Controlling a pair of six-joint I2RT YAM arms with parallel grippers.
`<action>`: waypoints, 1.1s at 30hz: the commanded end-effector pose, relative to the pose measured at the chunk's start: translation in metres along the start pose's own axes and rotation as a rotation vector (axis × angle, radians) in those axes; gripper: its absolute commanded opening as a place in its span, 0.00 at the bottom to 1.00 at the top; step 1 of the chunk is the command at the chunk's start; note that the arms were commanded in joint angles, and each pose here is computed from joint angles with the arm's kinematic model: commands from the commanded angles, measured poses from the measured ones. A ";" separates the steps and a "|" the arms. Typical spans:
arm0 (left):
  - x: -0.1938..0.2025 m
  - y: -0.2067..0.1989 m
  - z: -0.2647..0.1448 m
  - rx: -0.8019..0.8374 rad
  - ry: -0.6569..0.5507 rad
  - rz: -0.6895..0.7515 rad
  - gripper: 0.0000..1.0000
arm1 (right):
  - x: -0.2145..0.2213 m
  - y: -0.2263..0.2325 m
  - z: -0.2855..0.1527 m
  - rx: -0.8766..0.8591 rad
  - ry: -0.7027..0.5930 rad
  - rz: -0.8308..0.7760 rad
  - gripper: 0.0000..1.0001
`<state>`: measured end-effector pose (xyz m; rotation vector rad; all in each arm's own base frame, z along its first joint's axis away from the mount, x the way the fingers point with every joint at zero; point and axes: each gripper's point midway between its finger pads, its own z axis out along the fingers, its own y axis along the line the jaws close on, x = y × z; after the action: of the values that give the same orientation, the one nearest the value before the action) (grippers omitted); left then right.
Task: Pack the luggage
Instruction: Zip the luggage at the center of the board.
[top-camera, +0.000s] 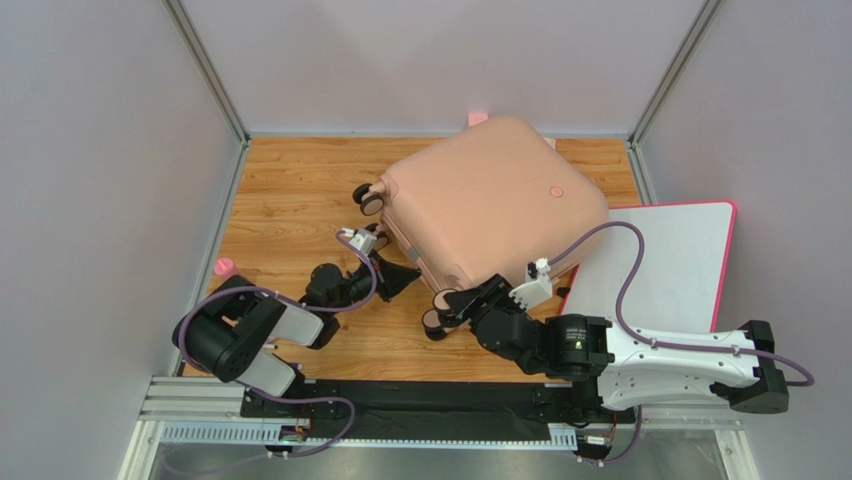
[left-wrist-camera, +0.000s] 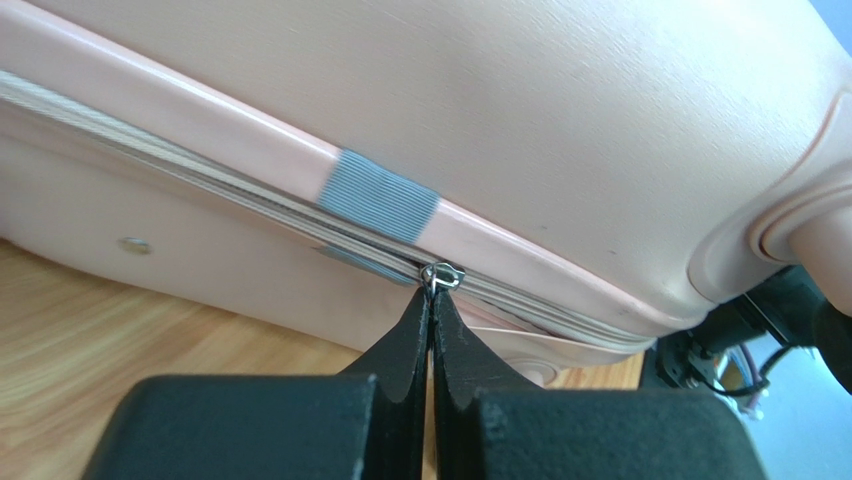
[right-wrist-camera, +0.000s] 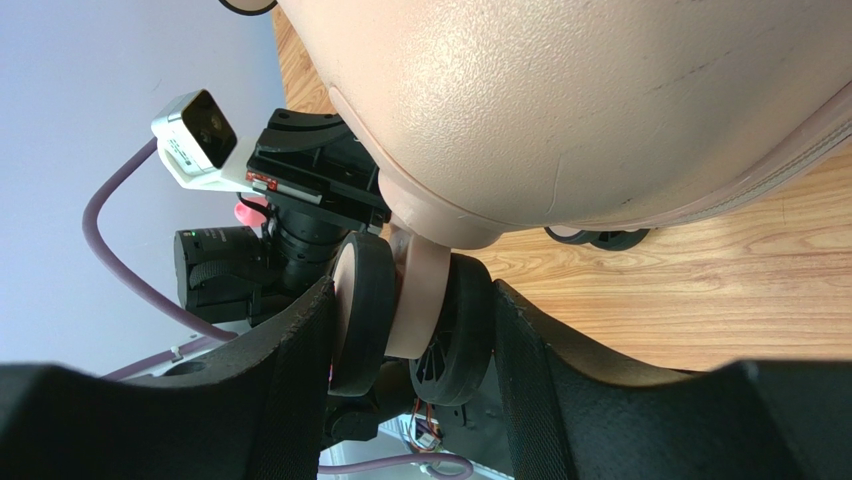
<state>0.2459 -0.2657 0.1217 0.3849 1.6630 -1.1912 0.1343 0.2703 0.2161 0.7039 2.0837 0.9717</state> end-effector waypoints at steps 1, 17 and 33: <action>-0.074 0.003 -0.002 -0.010 -0.278 0.143 0.00 | -0.003 0.008 -0.011 -0.029 0.004 -0.040 0.00; -0.096 0.055 -0.012 -0.136 -0.322 0.088 0.00 | -0.005 0.008 -0.012 -0.028 -0.006 -0.047 0.00; -0.121 0.111 -0.028 -0.270 -0.390 0.020 0.00 | -0.011 0.008 -0.014 -0.027 -0.021 -0.054 0.00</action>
<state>0.3339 -0.1893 0.1285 0.0716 1.6410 -1.0526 0.1325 0.2702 0.2165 0.6950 2.0842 0.9701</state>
